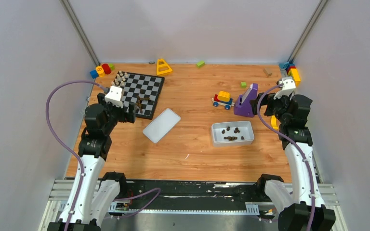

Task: Set up the chess pieces on the board
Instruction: Move the lid to the center of the board.

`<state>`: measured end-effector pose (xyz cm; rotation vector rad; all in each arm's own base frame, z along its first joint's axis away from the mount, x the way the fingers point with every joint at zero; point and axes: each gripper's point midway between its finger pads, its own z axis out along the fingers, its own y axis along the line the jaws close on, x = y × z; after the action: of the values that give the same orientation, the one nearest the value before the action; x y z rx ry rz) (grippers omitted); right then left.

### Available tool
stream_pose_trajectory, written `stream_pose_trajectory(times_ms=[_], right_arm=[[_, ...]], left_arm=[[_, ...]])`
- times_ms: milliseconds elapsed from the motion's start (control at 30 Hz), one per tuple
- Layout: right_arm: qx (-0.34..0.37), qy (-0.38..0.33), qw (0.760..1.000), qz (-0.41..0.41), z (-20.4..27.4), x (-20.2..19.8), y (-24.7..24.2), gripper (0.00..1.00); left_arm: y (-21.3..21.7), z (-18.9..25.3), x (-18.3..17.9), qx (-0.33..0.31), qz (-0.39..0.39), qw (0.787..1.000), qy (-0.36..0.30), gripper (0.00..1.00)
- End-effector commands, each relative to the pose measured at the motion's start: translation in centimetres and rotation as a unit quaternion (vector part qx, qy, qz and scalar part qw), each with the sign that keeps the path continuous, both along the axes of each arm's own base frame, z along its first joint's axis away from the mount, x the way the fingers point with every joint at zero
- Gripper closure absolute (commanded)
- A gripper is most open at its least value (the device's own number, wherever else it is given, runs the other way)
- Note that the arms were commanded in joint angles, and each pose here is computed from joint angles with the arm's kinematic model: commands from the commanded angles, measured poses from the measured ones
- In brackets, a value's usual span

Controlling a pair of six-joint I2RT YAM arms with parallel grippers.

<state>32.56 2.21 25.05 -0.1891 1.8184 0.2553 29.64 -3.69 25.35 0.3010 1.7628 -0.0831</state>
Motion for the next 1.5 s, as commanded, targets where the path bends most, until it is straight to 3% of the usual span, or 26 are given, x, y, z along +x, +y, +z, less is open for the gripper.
stream_pose_trajectory(times_ms=[0,367,500,633,800,933,1167,1467], right_arm=[[-0.005,-0.039,0.999,0.015,2.5,0.1,0.5,0.00],[-0.012,-0.045,0.999,0.019,2.7,-0.1,0.5,0.00],[-0.013,-0.044,0.998,0.035,2.4,-0.2,1.0,0.00],[-0.016,-0.045,0.997,0.054,2.2,-0.5,1.5,0.00],[-0.020,-0.046,0.996,0.080,2.1,-1.0,2.3,0.00],[-0.021,-0.044,0.995,0.090,1.8,-1.0,2.6,0.00],[-0.022,-0.041,0.994,0.099,1.6,-1.1,2.9,0.00],[-0.024,-0.041,0.992,0.113,1.5,-1.4,3.3,0.00]], left_arm=[[0.2,0.6,0.0,0.010,-0.003,1.000,-0.020,0.00],[0.6,1.0,0.2,0.018,0.006,1.000,-0.021,0.00],[0.3,1.9,0.0,0.070,-0.028,0.997,-0.014,0.00],[-0.6,-0.6,0.6,0.106,-0.083,0.990,0.042,0.00],[-0.5,-6.0,2.3,0.151,-0.095,0.974,0.138,0.00],[-3.0,-9.3,2.5,0.172,-0.131,0.958,0.187,0.01],[-3.8,-15.5,1.7,0.195,-0.146,0.913,0.326,0.12],[-4.8,-19.8,2.4,0.181,-0.164,0.885,0.396,0.26]])
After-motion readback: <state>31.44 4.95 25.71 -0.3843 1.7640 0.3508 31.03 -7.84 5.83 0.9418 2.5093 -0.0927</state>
